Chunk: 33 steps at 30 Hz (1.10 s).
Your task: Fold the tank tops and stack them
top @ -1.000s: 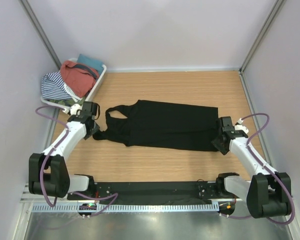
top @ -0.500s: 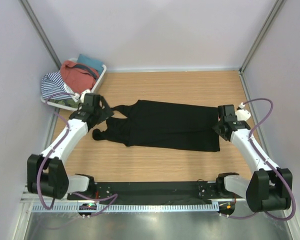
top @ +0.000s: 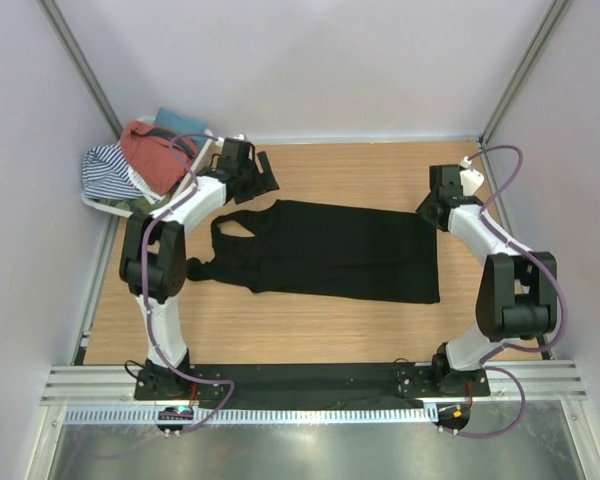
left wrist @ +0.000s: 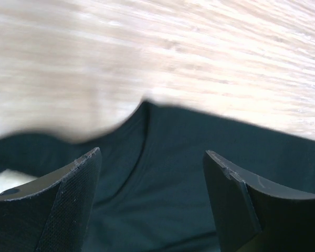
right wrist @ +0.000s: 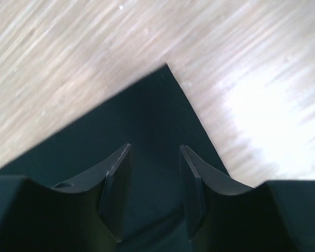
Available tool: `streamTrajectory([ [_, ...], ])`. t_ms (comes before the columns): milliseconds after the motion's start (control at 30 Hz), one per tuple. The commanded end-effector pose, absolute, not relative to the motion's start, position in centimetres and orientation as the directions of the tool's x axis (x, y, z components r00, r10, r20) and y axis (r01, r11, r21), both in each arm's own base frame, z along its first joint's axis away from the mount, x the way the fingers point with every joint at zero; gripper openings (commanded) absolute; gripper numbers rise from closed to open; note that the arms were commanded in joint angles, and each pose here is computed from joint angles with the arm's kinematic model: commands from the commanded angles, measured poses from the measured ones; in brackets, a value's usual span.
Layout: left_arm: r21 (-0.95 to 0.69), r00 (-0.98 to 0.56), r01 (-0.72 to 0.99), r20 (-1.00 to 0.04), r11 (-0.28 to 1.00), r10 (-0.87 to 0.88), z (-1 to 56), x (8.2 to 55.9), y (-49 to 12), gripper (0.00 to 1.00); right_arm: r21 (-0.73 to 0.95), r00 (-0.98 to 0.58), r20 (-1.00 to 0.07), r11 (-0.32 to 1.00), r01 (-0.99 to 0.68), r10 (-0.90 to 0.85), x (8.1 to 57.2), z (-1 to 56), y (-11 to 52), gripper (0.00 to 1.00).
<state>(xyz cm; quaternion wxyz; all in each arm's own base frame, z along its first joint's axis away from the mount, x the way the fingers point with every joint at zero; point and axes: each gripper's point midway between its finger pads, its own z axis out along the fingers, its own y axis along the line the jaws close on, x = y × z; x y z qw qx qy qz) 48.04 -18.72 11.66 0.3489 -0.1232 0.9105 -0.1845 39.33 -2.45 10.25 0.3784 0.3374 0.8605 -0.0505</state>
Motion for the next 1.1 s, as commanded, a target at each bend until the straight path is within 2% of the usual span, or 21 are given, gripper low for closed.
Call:
streamTrajectory([
  [0,-0.467,-0.737,-0.013,-0.593,0.884,-0.324,12.7,50.3,-20.7,0.79,0.233,-0.425,-0.727,0.776,0.586,0.539,43.2,13.0,-3.1,0.47],
  [33,-0.458,-0.764,-0.023,-0.565,0.889,-0.311,10.8,50.4,-20.9,0.79,0.224,-0.446,-0.713,0.779,0.586,0.541,43.7,11.9,-2.9,0.47],
  [367,-0.466,-0.806,-0.013,-0.519,0.885,-0.285,7.8,52.1,-22.6,0.64,0.209,-0.482,-0.663,0.759,0.616,0.573,45.8,8.5,-5.2,0.41],
  [833,-0.434,-0.853,-0.019,-0.464,0.901,-0.241,4.2,52.4,-24.4,0.54,0.141,-0.509,-0.647,0.746,0.651,0.567,45.6,6.0,-6.3,0.38],
  [933,-0.43,-0.857,-0.016,-0.459,0.903,-0.234,3.7,52.4,-24.8,0.4,0.129,-0.51,-0.651,0.744,0.656,0.562,45.9,5.9,-6.6,0.38],
  [967,-0.43,-0.857,-0.018,-0.459,0.903,-0.235,3.6,52.4,-24.8,0.27,0.119,-0.519,-0.646,0.745,0.656,0.56,45.9,5.4,-6.7,0.38],
  [1000,-0.43,-0.857,-0.016,-0.459,0.903,-0.234,3.5,52.4,-24.9,0.2,0.115,-0.522,-0.646,0.747,0.655,0.557,46.2,5.5,-6.8,0.38],
  [1033,-0.424,-0.856,-0.019,-0.461,0.906,-0.234,3.5,52.4,-24.8,0.06,0.108,-0.526,-0.644,0.746,0.657,0.556,46.2,5.3,-6.9,0.38],
  [1067,-0.42,-0.851,-0.021,-0.468,0.908,-0.236,3.7,52.6,-24.6,0.02,0.102,-0.531,-0.639,0.746,0.658,0.556,46.3,4.8,-6.9,0.38],
])
